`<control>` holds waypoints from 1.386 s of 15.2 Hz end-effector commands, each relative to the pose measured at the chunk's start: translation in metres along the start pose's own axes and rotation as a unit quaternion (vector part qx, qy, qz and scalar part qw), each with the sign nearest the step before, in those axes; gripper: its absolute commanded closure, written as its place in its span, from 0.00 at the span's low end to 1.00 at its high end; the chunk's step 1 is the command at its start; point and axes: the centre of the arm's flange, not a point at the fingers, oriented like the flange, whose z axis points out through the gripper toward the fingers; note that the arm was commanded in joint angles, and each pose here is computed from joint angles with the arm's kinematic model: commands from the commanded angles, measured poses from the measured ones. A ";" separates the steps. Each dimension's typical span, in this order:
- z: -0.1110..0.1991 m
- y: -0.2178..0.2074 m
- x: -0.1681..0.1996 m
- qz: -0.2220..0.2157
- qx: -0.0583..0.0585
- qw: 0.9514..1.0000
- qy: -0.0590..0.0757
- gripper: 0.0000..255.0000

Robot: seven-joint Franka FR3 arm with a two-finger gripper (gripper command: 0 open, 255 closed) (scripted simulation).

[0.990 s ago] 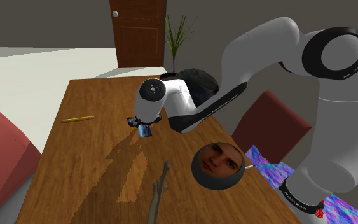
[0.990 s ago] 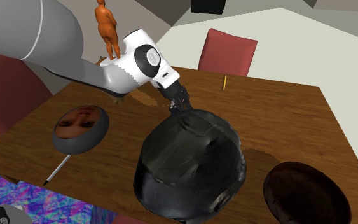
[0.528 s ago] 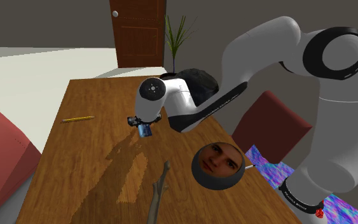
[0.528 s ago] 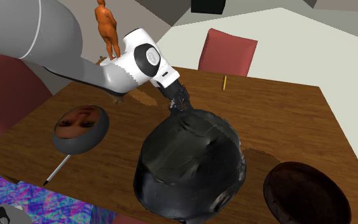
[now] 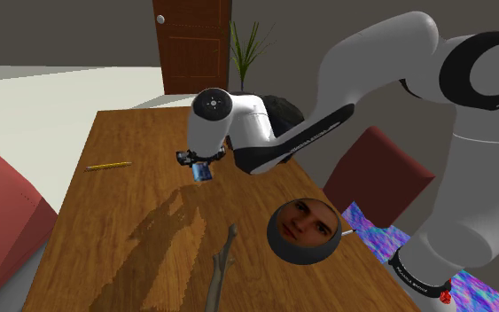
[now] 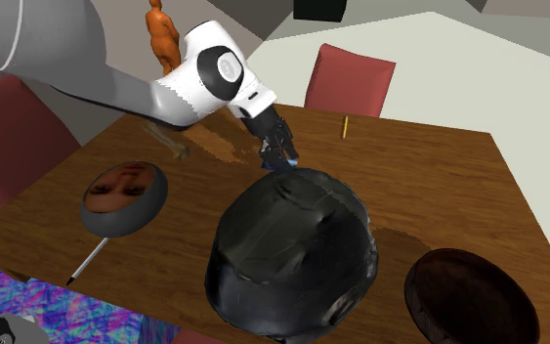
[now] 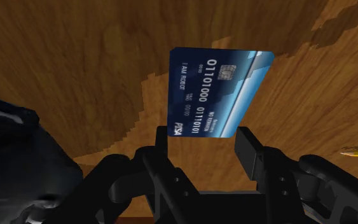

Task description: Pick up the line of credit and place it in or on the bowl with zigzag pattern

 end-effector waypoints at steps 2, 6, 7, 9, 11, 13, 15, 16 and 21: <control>-0.013 -0.001 0.007 0.000 0.000 1.000 0.000 1.00; -0.031 0.000 0.019 0.000 0.000 1.000 0.000 1.00; -0.035 0.000 0.022 0.000 0.000 1.000 0.000 1.00; -0.044 0.000 0.028 0.000 0.000 1.000 0.000 1.00; -0.053 0.000 0.033 0.000 0.000 1.000 0.000 1.00; -0.062 0.000 0.039 0.000 0.000 1.000 0.000 1.00; -0.071 0.000 0.045 0.000 0.000 1.000 0.000 1.00; -0.075 0.000 0.048 0.000 0.000 1.000 0.000 1.00; -0.085 0.007 0.068 0.000 0.000 1.000 0.000 1.00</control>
